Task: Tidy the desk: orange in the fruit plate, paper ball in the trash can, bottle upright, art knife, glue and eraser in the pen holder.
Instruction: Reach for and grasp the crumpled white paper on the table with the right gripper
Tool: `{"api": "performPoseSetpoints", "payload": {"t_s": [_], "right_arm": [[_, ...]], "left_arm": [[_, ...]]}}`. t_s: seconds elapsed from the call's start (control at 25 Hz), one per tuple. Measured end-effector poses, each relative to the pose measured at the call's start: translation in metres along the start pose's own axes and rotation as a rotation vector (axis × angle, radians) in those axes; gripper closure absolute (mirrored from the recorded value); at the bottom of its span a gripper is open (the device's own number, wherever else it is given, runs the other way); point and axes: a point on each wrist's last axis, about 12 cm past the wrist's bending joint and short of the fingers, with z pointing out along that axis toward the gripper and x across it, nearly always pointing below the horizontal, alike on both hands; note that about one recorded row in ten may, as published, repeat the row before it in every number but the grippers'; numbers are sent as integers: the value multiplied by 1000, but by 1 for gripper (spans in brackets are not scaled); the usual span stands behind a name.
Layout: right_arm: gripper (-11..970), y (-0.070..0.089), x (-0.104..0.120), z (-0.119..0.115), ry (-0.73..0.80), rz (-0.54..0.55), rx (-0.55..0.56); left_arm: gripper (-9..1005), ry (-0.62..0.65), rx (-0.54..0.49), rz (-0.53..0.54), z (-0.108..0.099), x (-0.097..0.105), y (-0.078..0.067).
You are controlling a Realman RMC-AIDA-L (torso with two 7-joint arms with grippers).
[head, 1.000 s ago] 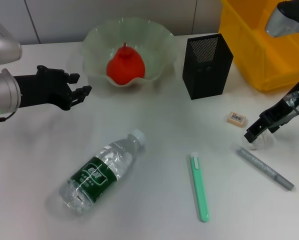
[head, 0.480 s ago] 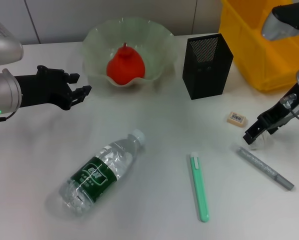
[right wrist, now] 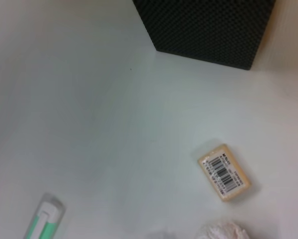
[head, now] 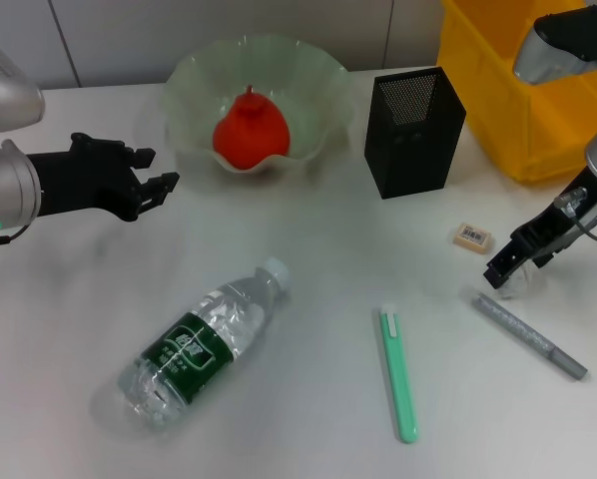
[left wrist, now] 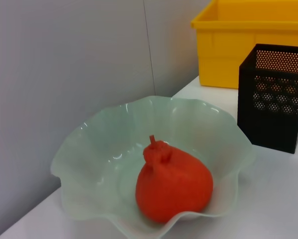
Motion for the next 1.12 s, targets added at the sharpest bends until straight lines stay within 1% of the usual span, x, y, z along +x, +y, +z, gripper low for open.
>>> {"api": "performPoseSetpoints", "payload": {"t_s": [0.4,0.64,0.8,1.12], "right_arm": [[228,0,0,0,0,-1,0],[446,-1,1,1,2,4,-1],[560,-1,3,2,4,7,-2],[602,-1,4,3,9,12,-12]], "left_arm": [[605,1,3,5,1,1,-1],[605,2,1,2,0,2,-1],[605,4,2,1,0,3,-1],[605,7,1,-5,-1,5,-1]]}}
